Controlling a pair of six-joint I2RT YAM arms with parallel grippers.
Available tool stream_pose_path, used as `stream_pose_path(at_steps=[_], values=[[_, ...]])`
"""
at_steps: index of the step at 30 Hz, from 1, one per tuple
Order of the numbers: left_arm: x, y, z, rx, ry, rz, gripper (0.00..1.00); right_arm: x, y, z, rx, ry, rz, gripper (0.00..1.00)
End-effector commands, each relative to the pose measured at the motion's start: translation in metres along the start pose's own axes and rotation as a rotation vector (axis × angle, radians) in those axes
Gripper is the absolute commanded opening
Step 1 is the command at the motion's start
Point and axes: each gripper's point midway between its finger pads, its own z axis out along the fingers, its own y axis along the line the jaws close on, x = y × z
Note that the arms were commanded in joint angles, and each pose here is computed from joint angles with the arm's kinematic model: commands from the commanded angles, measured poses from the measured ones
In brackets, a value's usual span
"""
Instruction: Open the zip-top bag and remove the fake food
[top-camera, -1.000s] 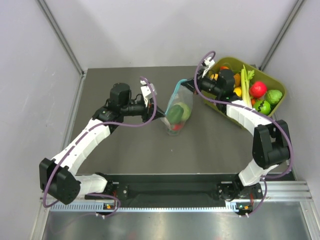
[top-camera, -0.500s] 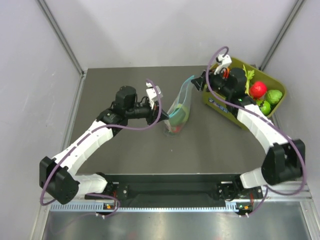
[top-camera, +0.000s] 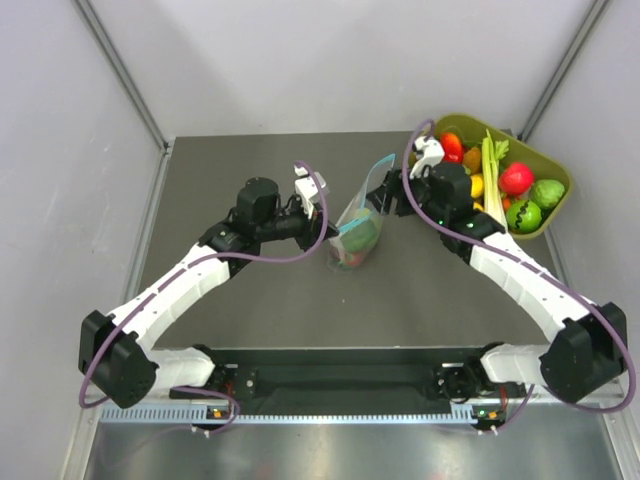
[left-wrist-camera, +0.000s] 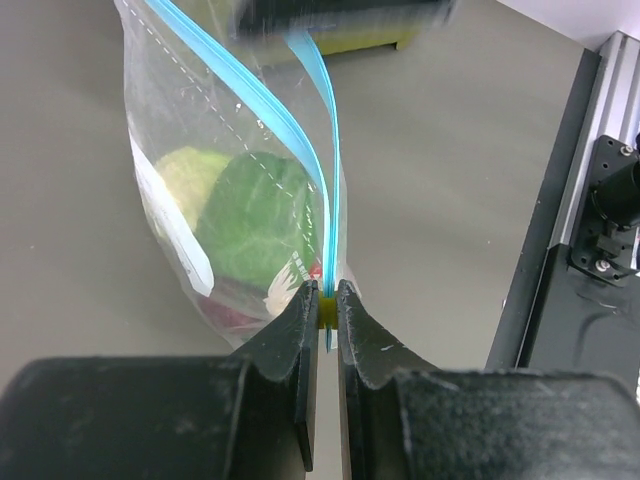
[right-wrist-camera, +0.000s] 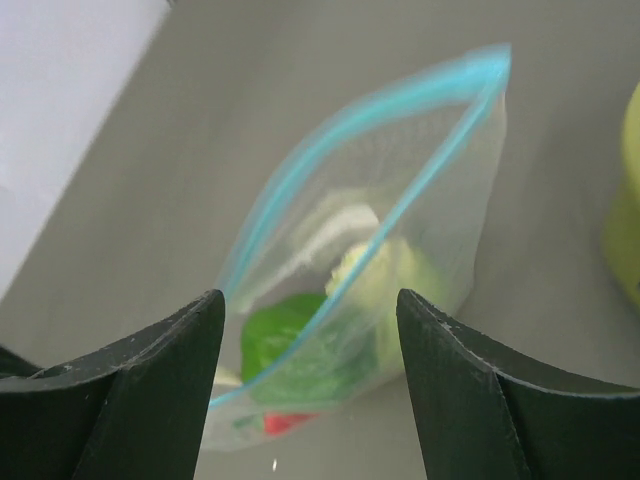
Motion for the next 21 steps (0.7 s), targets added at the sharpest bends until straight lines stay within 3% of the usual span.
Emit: stream_pose_path(at_steps=[1, 8, 9, 11, 12, 13, 15, 16, 17, 21], values=[[-0.013, 0.001, 0.001, -0.013, -0.051, 0.033, 0.00, 0.026, -0.012, 0.006, 0.076, 0.068, 0.042, 0.69], [-0.011, -0.002, 0.002, -0.003, -0.047, 0.046, 0.00, 0.039, -0.019, 0.012, 0.104, 0.095, 0.045, 0.66], [-0.012, -0.004, 0.002, 0.004, -0.049, 0.052, 0.00, 0.041, -0.018, 0.014, 0.098, 0.101, 0.047, 0.52], [-0.012, -0.009, 0.002, 0.030, -0.050, 0.054, 0.00, 0.045, -0.015, 0.017, 0.074, 0.107, 0.050, 0.34], [-0.012, -0.010, 0.002, 0.037, -0.050, 0.049, 0.04, 0.050, -0.015, 0.019, 0.065, 0.120, 0.051, 0.18], [-0.013, -0.011, 0.002, 0.044, -0.052, 0.047, 0.22, 0.052, -0.013, 0.020, 0.052, 0.125, 0.053, 0.12], [-0.013, -0.012, 0.002, 0.049, -0.053, 0.042, 0.39, 0.057, -0.004, 0.023, 0.013, 0.136, 0.051, 0.00], [-0.014, -0.012, 0.002, 0.047, -0.058, 0.042, 0.45, 0.059, 0.000, 0.024, -0.001, 0.140, 0.051, 0.00], [-0.013, -0.012, 0.002, 0.043, -0.058, 0.038, 0.62, 0.059, 0.005, 0.025, -0.019, 0.138, 0.047, 0.00], [-0.016, -0.010, 0.002, 0.029, -0.077, 0.035, 0.76, 0.066, 0.026, 0.027, -0.084, 0.146, 0.030, 0.00]])
